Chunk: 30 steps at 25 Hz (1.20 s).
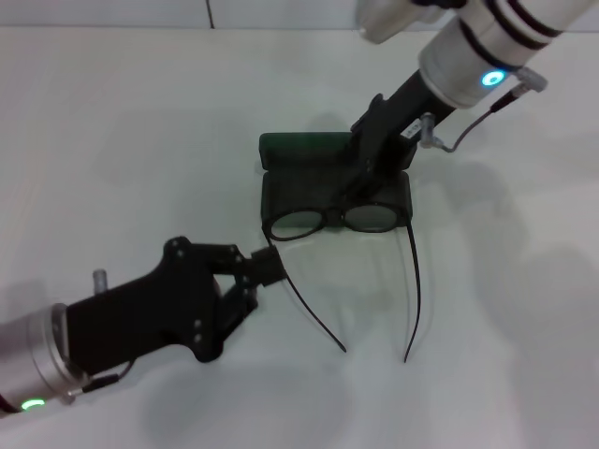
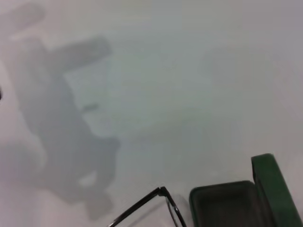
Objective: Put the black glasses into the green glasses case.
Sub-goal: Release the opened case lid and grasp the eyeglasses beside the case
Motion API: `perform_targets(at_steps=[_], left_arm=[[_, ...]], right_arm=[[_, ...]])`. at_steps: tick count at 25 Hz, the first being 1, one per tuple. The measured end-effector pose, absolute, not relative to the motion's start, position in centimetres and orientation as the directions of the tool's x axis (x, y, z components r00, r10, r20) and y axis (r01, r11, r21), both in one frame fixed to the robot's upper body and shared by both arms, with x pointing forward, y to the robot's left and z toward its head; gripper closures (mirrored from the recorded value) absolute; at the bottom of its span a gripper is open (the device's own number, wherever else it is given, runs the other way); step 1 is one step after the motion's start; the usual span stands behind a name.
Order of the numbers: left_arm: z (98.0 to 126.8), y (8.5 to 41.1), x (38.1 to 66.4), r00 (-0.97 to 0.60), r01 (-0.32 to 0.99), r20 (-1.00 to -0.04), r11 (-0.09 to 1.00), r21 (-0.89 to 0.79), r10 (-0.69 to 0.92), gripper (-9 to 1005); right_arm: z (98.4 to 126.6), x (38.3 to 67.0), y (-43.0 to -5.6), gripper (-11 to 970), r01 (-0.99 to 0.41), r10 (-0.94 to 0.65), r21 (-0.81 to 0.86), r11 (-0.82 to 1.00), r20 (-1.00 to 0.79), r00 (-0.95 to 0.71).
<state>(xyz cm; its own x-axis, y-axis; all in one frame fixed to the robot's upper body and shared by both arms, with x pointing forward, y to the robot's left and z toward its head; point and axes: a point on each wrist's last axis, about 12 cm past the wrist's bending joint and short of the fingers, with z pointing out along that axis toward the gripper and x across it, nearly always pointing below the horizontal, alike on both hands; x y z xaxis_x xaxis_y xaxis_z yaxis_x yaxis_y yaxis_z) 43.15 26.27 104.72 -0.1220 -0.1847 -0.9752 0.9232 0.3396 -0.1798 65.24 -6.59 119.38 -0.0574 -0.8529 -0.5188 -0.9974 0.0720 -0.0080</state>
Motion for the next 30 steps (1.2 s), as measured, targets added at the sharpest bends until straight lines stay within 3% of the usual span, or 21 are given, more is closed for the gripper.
perform_targets(at_steps=[10, 28, 30], left_arm=[[103.7, 24.0, 43.4, -0.166, 0.928, -0.965, 0.299, -0.222, -0.203, 953], [103.2, 23.8, 42.8, -0.189, 0.921, -0.959, 0.301, -0.248, -0.21, 953], [103.2, 23.8, 42.8, -0.19, 0.921, -0.959, 0.3, -0.248, -0.21, 953]], right_arm=[[118.6, 64.8, -6.3, 328, -0.996, -0.876, 0.021, 0.087, -0.475, -0.087], [116.4, 63.8, -6.1, 329, -0.998, -0.878, 0.01, 0.057, -0.476, -0.055], [116.3, 63.7, -6.1, 362, -0.999, -0.877, 0.013, 0.051, -0.479, -0.051]])
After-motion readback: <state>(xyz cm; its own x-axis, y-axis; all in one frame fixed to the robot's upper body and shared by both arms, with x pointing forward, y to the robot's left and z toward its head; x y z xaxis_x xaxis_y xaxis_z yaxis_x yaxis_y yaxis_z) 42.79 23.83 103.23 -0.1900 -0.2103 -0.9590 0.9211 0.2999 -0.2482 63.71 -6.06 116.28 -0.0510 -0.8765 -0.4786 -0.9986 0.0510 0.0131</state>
